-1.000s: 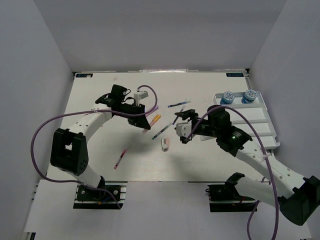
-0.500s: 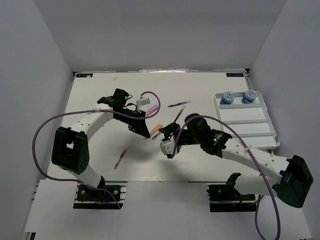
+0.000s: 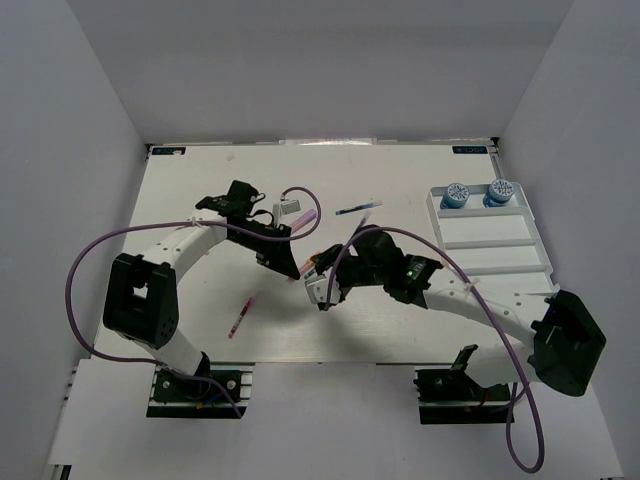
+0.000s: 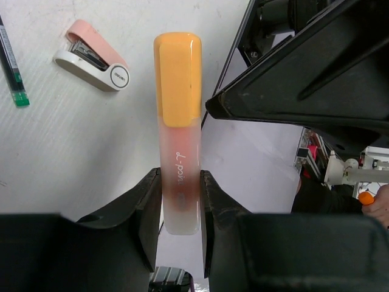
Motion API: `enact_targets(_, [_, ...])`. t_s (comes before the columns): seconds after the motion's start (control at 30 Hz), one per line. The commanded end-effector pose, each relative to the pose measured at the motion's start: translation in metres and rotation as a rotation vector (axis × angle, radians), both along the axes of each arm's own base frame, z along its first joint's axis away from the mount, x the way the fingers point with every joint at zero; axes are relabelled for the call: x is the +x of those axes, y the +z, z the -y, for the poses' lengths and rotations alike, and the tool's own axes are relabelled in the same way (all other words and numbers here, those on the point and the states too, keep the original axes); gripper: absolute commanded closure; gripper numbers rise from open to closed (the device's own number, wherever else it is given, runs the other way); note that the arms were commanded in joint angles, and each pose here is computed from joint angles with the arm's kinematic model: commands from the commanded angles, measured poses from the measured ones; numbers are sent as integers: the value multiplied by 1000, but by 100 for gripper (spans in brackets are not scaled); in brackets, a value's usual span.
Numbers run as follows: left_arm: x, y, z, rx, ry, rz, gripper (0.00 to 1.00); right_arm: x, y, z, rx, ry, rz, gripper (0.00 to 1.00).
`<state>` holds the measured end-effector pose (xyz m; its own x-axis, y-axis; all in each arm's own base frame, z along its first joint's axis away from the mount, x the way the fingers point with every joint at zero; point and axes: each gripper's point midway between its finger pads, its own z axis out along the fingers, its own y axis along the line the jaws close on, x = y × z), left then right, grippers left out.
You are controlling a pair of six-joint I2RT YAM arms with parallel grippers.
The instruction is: Sort the stationery into containers
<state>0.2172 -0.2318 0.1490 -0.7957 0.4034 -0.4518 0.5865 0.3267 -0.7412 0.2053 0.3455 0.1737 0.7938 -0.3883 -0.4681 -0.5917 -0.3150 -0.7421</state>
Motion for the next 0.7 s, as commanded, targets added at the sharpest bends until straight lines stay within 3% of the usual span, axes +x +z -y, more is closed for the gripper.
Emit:
enact_targets(0.0, [-5,11,1,-32,-15,51,100,11,35,-16,88,-13,66,46])
enact_targets(0.67, [-8,8,6,-53,-34,12,100,15,6,-34,5,61,88,54])
